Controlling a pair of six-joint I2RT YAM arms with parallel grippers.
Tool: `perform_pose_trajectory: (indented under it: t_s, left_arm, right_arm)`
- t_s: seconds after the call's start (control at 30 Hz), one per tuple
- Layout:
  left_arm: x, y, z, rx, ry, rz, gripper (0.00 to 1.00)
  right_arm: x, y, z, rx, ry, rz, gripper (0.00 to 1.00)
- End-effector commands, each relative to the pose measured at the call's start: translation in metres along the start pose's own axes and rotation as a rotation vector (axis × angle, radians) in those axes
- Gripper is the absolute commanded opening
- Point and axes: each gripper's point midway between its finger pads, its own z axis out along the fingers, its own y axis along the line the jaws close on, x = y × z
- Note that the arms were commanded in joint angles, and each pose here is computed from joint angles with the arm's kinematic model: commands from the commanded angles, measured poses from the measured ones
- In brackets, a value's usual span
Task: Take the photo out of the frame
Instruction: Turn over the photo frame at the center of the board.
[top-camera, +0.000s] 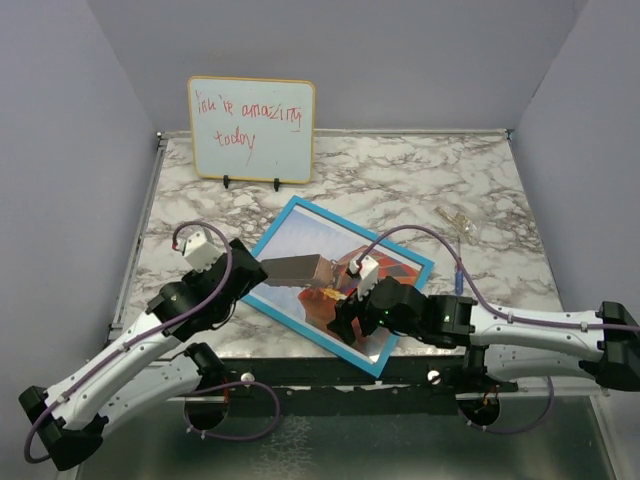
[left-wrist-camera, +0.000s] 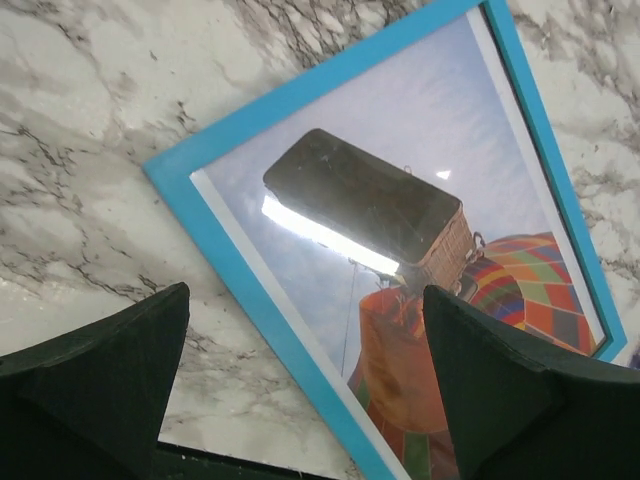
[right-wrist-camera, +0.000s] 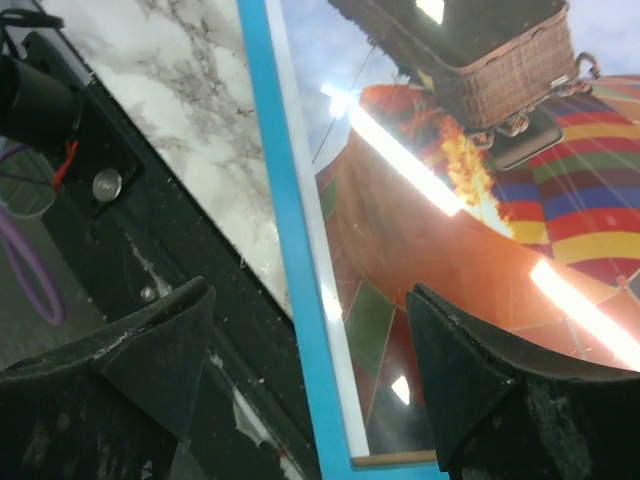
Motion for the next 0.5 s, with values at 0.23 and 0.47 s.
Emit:
perform_pose_trajectory:
  t_s: [0.23,0.47]
  left_arm:
    - [-0.013,0.010,0.003,-0.041,-0.037,0.219,0.99]
    - [-0.002,0.011,0.014,-0.070,0.017,0.291,0.99]
  right_arm:
    - [0.021,-0.021,0.030,0.145,-0.036,-0.004,0.82]
    - [0.042,0.016,0.051,0.020,-0.019,-0.159,0.81]
